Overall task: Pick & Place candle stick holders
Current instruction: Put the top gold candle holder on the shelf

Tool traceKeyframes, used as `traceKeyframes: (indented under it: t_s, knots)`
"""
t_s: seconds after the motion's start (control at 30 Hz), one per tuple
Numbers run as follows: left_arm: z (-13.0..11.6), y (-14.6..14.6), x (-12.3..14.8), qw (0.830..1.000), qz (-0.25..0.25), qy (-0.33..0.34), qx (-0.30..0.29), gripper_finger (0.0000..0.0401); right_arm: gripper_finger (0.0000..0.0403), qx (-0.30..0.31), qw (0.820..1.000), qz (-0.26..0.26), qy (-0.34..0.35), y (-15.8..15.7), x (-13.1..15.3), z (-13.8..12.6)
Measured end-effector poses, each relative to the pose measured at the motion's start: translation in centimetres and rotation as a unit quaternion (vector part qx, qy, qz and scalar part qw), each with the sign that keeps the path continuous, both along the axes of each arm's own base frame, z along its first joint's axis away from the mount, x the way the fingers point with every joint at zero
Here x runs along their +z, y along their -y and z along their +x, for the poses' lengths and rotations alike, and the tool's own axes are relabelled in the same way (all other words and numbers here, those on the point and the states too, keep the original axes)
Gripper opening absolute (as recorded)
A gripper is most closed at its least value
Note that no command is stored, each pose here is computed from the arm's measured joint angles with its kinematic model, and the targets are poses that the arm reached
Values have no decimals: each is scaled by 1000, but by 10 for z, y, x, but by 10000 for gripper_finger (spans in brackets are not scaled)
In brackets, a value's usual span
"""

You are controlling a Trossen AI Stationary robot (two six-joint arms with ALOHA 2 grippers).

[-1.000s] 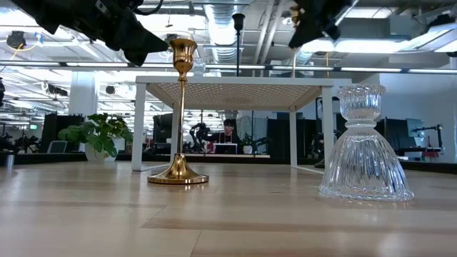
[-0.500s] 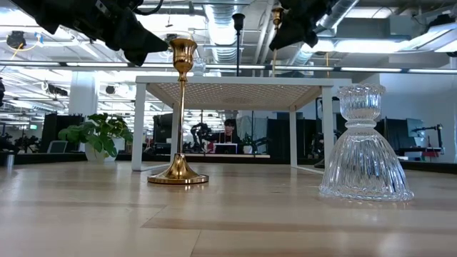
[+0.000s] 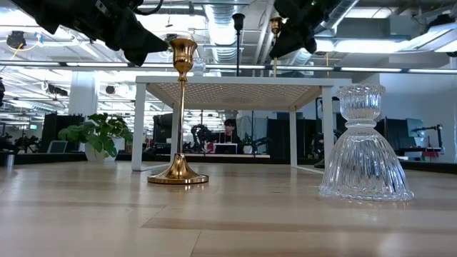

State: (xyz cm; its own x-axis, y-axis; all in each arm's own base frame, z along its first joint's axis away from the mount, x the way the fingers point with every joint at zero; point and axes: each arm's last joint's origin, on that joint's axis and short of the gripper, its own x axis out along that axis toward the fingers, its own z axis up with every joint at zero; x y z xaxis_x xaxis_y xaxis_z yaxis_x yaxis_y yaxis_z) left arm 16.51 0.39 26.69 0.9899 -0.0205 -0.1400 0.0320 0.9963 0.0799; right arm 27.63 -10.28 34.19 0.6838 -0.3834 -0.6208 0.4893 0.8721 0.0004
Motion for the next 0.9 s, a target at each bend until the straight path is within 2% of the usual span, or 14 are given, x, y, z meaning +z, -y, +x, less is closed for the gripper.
traceKeyframes:
  t_s: [0.17,0.9]
  knots:
    - [0,0,0,1000,0,0,0,7,0,2,1000,-3,-7,2,-5,6]
    - [0,0,0,1000,0,0,0,7,0,-18,1000,-9,-16,8,-6,2]
